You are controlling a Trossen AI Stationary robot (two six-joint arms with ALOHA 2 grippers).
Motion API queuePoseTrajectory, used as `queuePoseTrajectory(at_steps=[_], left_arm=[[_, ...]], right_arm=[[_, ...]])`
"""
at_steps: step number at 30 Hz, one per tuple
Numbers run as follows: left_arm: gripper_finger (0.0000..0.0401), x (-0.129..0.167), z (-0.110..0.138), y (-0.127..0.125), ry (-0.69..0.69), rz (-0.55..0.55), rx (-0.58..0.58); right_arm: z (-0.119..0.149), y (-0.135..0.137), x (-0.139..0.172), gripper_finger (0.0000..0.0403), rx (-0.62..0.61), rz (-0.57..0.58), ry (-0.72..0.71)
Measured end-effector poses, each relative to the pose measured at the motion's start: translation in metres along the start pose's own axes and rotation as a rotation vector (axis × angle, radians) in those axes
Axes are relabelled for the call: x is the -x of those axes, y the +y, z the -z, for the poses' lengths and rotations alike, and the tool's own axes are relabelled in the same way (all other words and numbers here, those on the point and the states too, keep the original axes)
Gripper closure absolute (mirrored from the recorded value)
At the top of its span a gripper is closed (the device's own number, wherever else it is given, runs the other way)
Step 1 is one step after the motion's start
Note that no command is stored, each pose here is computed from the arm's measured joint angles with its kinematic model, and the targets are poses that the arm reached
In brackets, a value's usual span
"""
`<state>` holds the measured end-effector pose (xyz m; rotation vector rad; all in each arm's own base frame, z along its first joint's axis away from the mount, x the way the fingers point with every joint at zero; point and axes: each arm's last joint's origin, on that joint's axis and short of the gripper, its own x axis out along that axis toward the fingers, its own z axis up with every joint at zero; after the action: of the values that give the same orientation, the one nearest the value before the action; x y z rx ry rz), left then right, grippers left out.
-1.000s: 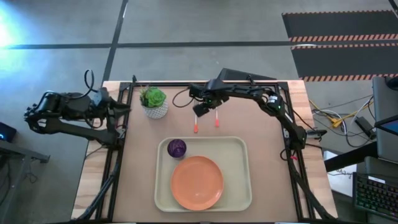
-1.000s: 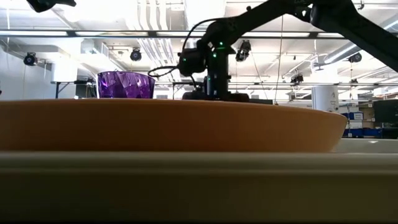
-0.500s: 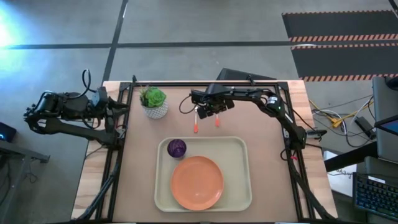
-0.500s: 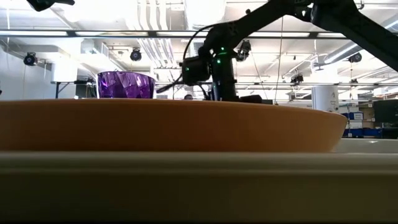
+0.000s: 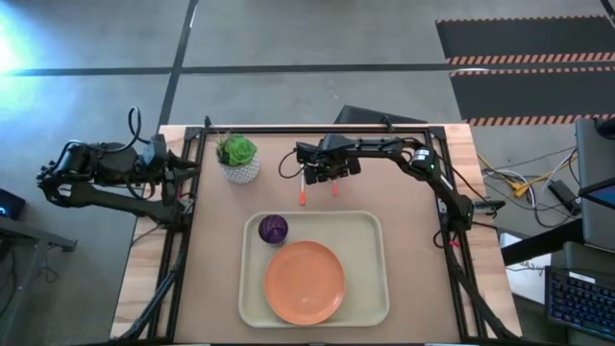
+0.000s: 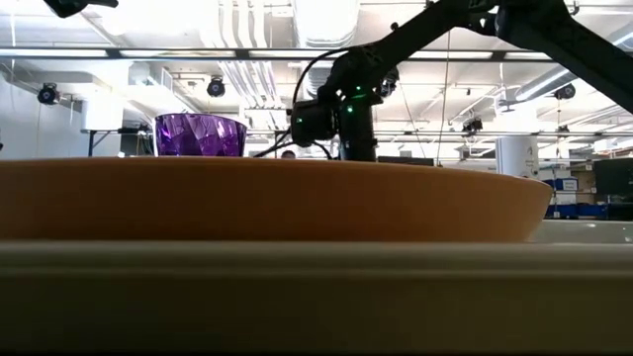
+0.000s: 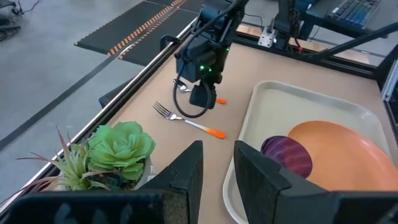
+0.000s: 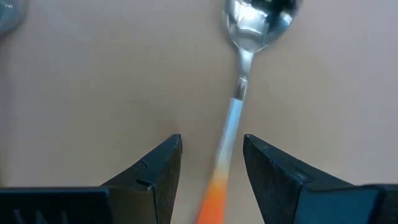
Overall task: Pick and place plate/cup/fork/spoon on tray
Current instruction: Put the orange spoon on the gray serving tray
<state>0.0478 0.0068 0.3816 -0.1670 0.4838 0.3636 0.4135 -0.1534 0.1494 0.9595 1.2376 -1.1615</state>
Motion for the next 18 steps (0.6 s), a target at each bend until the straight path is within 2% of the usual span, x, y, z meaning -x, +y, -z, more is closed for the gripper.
queuePoseTrajectory(at_steps=[9, 14, 18], left_arm=[[0.0328, 0.0, 0.0, 0.0, 0.0, 0.003, 0.0], [0.0328, 0.0, 0.0, 0.0, 0.0, 0.003, 0.0], [0.0328, 0.0, 0.0, 0.0, 0.0, 0.003, 0.0]], right_arm=[[-0.001, -0.002, -0.003, 0.0249, -0.02, -0.004, 0.003], [0.001, -0.004, -0.009, 0.0296, -0.025, 0.0, 0.011], [0.003, -0.007, -0.015, 0.0356, -0.011, 0.022, 0.017]])
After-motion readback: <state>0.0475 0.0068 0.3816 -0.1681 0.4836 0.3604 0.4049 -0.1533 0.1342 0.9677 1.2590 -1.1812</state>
